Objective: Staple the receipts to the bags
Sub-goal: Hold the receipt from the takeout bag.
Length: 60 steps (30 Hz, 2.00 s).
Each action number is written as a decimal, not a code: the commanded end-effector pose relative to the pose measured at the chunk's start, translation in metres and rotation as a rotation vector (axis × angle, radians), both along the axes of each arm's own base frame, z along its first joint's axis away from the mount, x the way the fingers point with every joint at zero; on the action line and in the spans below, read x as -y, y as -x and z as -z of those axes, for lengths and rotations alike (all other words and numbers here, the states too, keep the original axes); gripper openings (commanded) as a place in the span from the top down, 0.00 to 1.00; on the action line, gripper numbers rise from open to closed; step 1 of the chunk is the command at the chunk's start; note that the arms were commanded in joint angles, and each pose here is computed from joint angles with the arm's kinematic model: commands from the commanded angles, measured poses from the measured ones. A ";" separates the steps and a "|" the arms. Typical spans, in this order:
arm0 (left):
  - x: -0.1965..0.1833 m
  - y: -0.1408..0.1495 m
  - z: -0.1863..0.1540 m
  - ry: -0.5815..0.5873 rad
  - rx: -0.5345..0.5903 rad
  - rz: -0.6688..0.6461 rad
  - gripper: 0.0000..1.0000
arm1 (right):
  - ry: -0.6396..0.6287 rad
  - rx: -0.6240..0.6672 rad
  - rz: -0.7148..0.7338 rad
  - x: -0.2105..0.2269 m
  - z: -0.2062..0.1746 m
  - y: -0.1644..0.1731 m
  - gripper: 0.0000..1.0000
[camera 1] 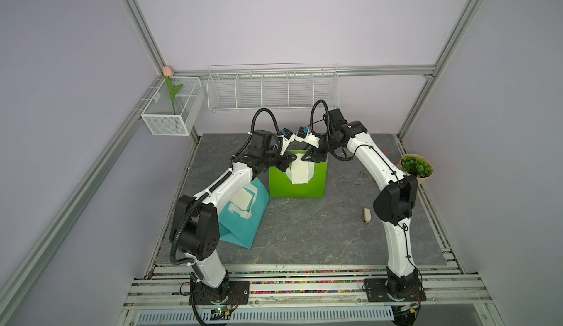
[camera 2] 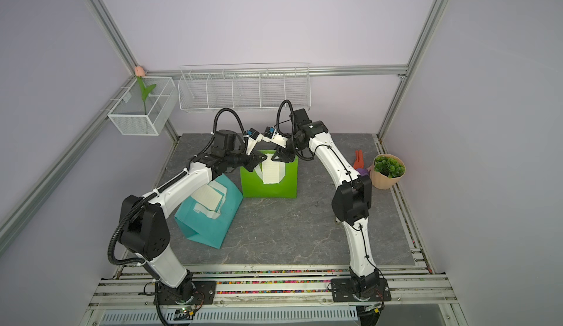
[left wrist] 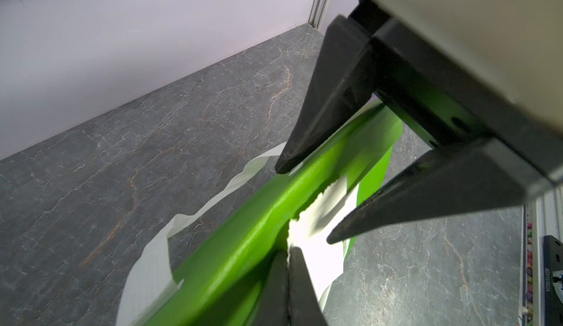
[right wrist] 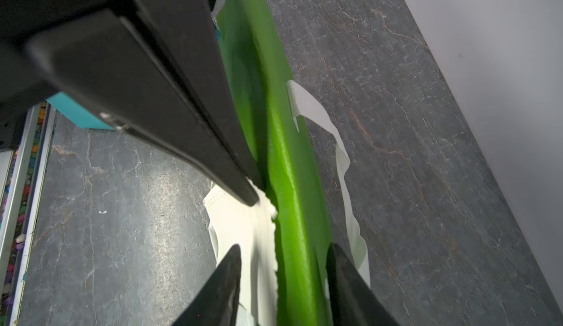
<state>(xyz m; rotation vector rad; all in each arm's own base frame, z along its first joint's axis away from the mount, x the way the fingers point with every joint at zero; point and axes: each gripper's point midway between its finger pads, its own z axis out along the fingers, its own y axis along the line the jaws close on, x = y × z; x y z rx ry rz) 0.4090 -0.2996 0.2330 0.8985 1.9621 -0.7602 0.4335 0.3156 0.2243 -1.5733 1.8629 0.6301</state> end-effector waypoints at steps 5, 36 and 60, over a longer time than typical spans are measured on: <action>0.000 0.004 -0.013 -0.006 0.060 0.033 1.00 | -0.008 -0.006 -0.014 -0.005 0.002 0.000 0.54; -0.036 -0.020 -0.025 0.006 0.110 -0.171 0.01 | 0.032 0.030 -0.016 -0.001 0.006 -0.003 0.93; -0.011 0.001 -0.036 -0.008 0.064 0.304 0.15 | -0.089 0.036 -0.090 0.003 -0.017 0.013 0.93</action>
